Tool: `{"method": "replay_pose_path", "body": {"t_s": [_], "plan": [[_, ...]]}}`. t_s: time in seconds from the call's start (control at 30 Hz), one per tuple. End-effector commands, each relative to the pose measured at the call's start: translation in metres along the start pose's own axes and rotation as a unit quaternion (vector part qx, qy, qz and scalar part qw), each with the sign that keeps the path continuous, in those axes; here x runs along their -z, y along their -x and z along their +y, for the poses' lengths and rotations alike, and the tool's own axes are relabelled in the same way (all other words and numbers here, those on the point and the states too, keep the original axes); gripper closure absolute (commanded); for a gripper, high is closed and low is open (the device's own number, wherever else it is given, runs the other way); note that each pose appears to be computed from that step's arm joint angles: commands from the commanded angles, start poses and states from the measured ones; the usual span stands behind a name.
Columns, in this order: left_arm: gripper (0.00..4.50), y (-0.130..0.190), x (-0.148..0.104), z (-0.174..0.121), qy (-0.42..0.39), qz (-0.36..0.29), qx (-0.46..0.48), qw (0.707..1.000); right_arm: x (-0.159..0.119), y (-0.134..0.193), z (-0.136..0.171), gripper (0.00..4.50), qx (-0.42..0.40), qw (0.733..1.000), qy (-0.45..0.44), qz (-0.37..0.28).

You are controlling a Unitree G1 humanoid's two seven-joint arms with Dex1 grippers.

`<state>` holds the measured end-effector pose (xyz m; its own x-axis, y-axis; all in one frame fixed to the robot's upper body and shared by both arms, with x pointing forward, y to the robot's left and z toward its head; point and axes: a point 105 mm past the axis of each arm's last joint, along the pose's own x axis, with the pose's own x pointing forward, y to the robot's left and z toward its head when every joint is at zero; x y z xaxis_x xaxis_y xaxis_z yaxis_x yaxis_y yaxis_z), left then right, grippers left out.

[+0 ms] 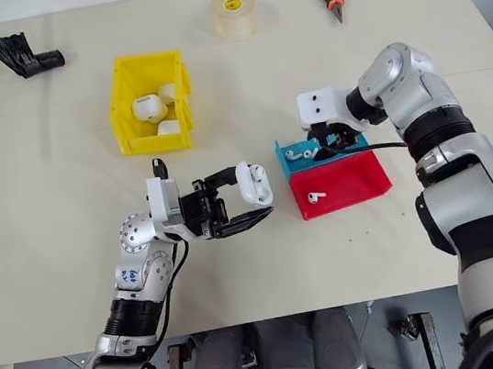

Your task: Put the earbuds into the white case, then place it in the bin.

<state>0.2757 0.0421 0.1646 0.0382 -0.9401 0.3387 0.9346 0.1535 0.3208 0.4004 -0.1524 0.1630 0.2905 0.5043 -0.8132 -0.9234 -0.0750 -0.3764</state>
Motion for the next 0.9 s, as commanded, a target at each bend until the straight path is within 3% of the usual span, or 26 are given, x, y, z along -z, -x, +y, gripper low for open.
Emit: {"method": "replay_pose_path", "body": {"t_s": [0.03,0.37,0.5,0.9], "plan": [[1.72,-0.0023,-0.0093,0.0015,-0.016,-0.014,-0.001,1.0,-0.0005,-0.0024,0.0004,1.97,0.0,1.0,0.027,0.005],[1.72,-0.0019,-0.0114,0.0031,-0.02,-0.013,-0.006,1.0,0.0043,-0.0055,0.0035,1.97,-0.016,0.997,0.073,0.026],[1.72,-0.0018,-0.0122,0.0035,-0.021,-0.013,-0.007,1.0,0.0031,-0.0061,0.0042,3.13,-0.019,0.997,0.073,0.02],[1.72,-0.0027,-0.0133,0.0033,-0.02,-0.014,-0.006,1.0,0.0001,-0.0087,0.0067,3.13,-0.021,0.997,0.08,0.004]]}}
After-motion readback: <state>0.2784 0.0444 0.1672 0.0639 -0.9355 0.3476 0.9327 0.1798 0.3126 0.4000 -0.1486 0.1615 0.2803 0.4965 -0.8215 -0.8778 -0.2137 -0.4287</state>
